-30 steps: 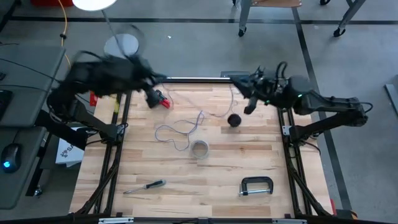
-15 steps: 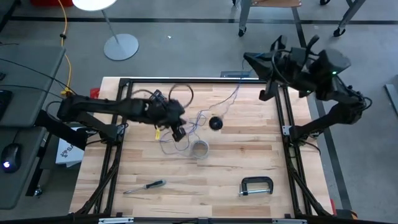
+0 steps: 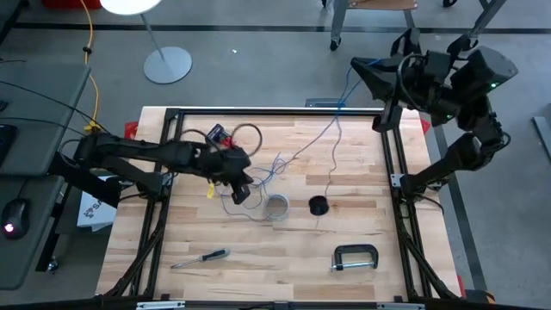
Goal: Coil cords
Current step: Uncoil the blue wire from the spool
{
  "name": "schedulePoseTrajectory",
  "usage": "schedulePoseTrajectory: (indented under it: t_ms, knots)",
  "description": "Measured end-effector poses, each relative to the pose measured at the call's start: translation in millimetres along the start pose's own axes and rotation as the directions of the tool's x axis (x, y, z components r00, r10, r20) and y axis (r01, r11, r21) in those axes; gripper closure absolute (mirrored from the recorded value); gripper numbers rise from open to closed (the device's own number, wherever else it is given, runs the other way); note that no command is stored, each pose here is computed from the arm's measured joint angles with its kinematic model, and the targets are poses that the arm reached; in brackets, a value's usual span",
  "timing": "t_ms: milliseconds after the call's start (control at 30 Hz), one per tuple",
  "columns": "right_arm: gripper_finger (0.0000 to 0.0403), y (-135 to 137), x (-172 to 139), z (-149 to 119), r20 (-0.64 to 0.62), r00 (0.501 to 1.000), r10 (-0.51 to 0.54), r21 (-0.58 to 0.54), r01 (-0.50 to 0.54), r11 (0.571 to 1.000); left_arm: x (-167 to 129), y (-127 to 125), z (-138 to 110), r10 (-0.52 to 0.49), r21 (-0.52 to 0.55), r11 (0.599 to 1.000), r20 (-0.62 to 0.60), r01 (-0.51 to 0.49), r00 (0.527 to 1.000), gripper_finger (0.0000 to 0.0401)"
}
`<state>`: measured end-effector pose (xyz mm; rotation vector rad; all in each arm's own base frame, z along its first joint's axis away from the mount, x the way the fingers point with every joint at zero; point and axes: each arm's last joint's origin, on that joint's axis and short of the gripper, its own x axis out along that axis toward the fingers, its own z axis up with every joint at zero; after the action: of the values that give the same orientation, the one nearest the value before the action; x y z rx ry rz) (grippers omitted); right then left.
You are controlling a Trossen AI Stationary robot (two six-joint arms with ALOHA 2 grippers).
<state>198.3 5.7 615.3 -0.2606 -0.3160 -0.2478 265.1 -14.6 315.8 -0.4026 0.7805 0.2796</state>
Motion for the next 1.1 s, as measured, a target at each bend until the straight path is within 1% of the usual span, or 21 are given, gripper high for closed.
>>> schedulePoseTrajectory:
  t_ms: [67,133,167,233,333,400,500,567,667,767,867,967,1100]
  knots:
    - [0.0403,-1,0,1,-0.008,1.000,-0.005,-0.002,0.005,1.000,-18,3,8,-0.022,0.007,1.000,0.061,0.022,0.998,0.0400]
    - [0.0403,-1,1,0,-0.038,0.998,-0.042,-0.008,0.042,0.999,-39,7,15,-0.034,0.022,0.999,0.132,0.032,0.991,0.0400]
    - [0.0403,-2,1,-2,-0.055,0.996,-0.068,-0.012,0.068,0.998,-51,10,19,-0.032,0.030,0.999,0.177,0.027,0.984,0.0400]
    - [0.0403,-2,2,-5,-0.095,0.988,-0.124,-0.029,0.122,0.992,-75,17,25,0.015,0.031,0.999,0.274,-0.024,0.962,0.0400]
    - [0.0403,-4,1,-7,-0.136,0.971,-0.198,-0.095,0.186,0.978,-110,30,32,0.140,-0.032,0.990,0.425,-0.139,0.895,0.0400]
    - [0.0403,-5,0,-8,-0.154,0.961,-0.231,-0.109,0.216,0.970,-134,38,35,0.200,-0.077,0.979,0.502,-0.186,0.842,0.0400]
    - [0.0402,-5,-1,-11,-0.189,0.950,-0.248,-0.077,0.237,0.968,-162,46,35,0.217,-0.109,0.976,0.570,-0.189,0.793,0.0400]
    - [0.0400,-5,-2,-15,-0.229,0.941,-0.251,-0.071,0.241,0.968,-172,50,33,0.217,-0.121,0.976,0.588,-0.181,0.779,0.0397]
    - [0.0380,-2,-3,-25,-0.319,0.913,-0.254,-0.066,0.245,0.967,-177,52,28,0.204,-0.134,0.979,0.576,-0.154,0.791,0.0381]
    - [0.0344,0,-6,-37,-0.420,0.874,-0.243,-0.060,0.241,0.969,-171,52,24,0.173,-0.135,0.984,0.523,-0.119,0.835,0.0358]
    - [0.0300,3,-6,-46,-0.486,0.840,-0.241,-0.051,0.248,0.967,-161,50,24,0.119,-0.157,0.986,0.462,-0.051,0.879,0.0330]
    - [0.0255,6,-1,-52,-0.509,0.820,-0.261,-0.037,0.281,0.959,-156,47,26,0.076,-0.161,0.987,0.444,-0.004,0.893,0.0298]
    - [0.0206,11,8,-59,-0.516,0.815,-0.262,-0.039,0.284,0.958,-151,45,29,0.049,-0.150,0.989,0.432,0.017,0.901,0.0257]
